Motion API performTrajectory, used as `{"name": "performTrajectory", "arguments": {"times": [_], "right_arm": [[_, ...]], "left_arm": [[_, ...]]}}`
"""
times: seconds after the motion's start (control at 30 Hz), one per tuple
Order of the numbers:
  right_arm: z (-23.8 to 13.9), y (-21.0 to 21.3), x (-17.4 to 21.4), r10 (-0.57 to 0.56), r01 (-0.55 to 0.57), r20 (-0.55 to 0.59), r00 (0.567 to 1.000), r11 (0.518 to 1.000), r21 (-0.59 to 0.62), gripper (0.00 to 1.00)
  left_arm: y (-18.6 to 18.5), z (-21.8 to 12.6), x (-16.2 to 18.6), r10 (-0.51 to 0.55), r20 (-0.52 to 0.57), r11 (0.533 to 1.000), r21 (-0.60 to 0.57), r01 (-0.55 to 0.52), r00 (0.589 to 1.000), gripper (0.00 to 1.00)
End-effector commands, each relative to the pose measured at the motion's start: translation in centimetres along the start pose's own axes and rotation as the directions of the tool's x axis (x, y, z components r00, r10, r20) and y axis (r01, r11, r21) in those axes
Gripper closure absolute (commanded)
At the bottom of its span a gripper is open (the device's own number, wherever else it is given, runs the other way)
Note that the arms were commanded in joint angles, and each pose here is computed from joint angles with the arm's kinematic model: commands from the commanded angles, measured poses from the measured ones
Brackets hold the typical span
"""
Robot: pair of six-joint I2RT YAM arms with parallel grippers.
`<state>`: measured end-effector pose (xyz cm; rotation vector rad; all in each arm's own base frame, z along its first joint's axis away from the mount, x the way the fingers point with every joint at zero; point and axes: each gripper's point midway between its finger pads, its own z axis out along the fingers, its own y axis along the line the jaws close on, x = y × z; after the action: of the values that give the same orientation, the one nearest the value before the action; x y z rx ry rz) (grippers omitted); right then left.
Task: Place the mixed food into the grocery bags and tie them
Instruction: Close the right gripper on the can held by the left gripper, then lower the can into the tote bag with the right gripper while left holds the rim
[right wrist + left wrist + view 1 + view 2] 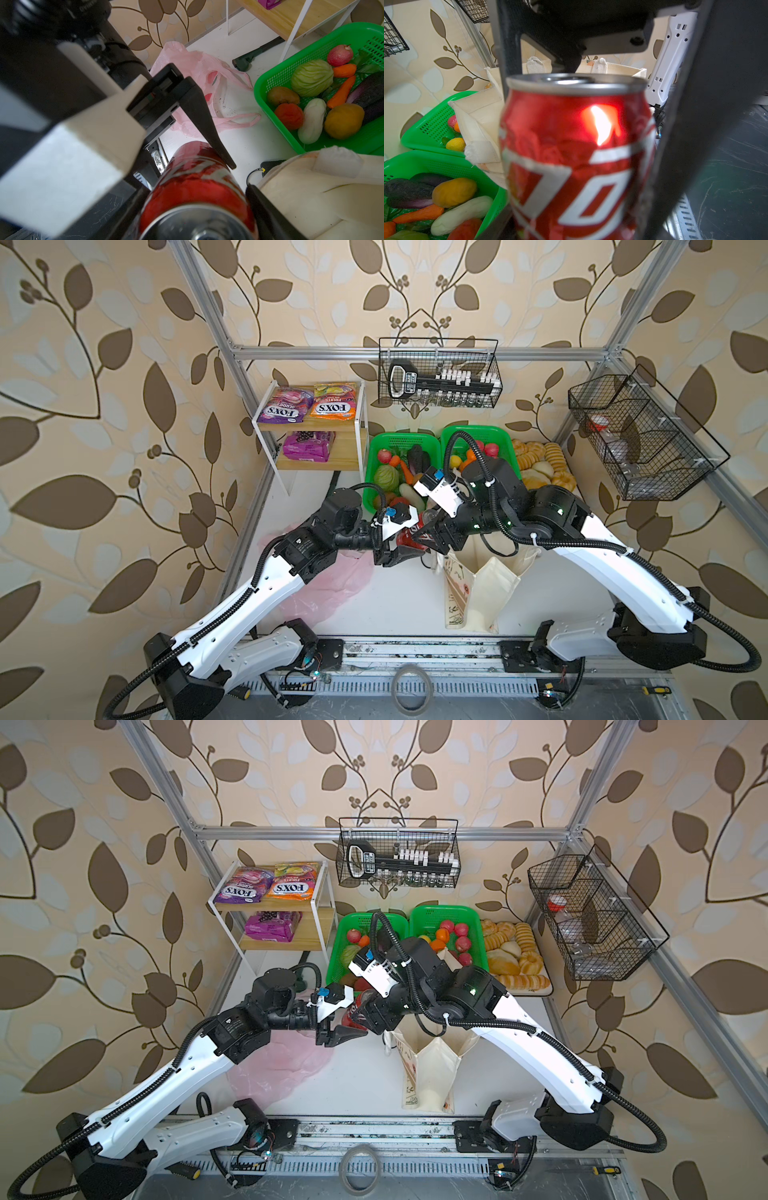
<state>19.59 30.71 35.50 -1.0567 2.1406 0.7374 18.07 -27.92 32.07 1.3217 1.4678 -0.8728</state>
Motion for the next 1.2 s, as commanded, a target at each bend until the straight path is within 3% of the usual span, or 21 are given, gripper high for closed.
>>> {"name": "performTrajectory", "arguments": {"times": [0.0, 0.13, 0.27, 0.33, 0.5, 0.67, 0.8, 0.87, 0.97, 1.17], "right_arm": [[-0.4, 0.1, 0.7, -0.010, 0.010, -0.015, 1.000, 1.000, -0.007, 0.25], [-0.6, 0.2, 0.5, -0.014, 0.014, -0.007, 1.000, 1.000, -0.011, 0.28], [-1.1, 0.4, -0.2, -0.007, 0.007, 0.029, 1.000, 1.000, -0.013, 0.44], [-1.4, 0.3, -0.5, -0.003, 0.003, 0.048, 0.999, 1.000, -0.003, 0.52], [-2.8, -1.5, -0.9, 0.022, -0.032, 0.093, 0.995, 0.994, 0.105, 0.59], [-6.7, -6.3, -0.7, 0.112, -0.169, 0.199, 0.974, 0.940, 0.295, 0.62], [-9.4, -10.7, 1.5, 0.196, -0.295, 0.256, 0.947, 0.848, 0.440, 0.62], [-9.9, -12.6, 2.9, 0.237, -0.337, 0.255, 0.938, 0.802, 0.493, 0.62], [-9.0, -14.4, 5.2, 0.300, -0.370, 0.217, 0.929, 0.752, 0.546, 0.62], [-5.0, -15.5, 7.8, 0.342, -0.355, 0.135, 0.930, 0.740, 0.572, 0.63]], "left_arm": [[-0.3, -1.8, -5.8, 0.138, 0.157, 0.990, -0.031, -0.135, 0.978, 0.72], [-0.3, -1.8, -5.7, 0.137, 0.153, 0.991, -0.030, -0.134, 0.979, 0.72], [-0.4, -1.8, -5.4, 0.133, 0.146, 0.991, -0.027, -0.131, 0.980, 0.70], [-0.3, -1.8, -5.3, 0.132, 0.143, 0.991, -0.030, -0.129, 0.981, 0.61], [0.1, -2.0, -5.3, 0.118, 0.154, 0.992, -0.070, -0.109, 0.981, 0.22], [1.3, -3.0, -5.6, 0.074, 0.182, 0.985, -0.168, -0.044, 0.980, 0.06], [4.0, -3.2, -4.7, -0.112, 0.181, 0.946, -0.281, 0.161, 0.977, 0.07], [5.8, -3.1, -3.8, -0.258, 0.195, 0.886, -0.344, 0.312, 0.946, 0.10], [7.7, -2.2, -2.2, -0.460, 0.201, 0.776, -0.382, 0.502, 0.865, 0.12], [7.8, 1.9, -1.5, -0.687, 0.153, 0.670, -0.245, 0.701, 0.710, 0.12]]}}
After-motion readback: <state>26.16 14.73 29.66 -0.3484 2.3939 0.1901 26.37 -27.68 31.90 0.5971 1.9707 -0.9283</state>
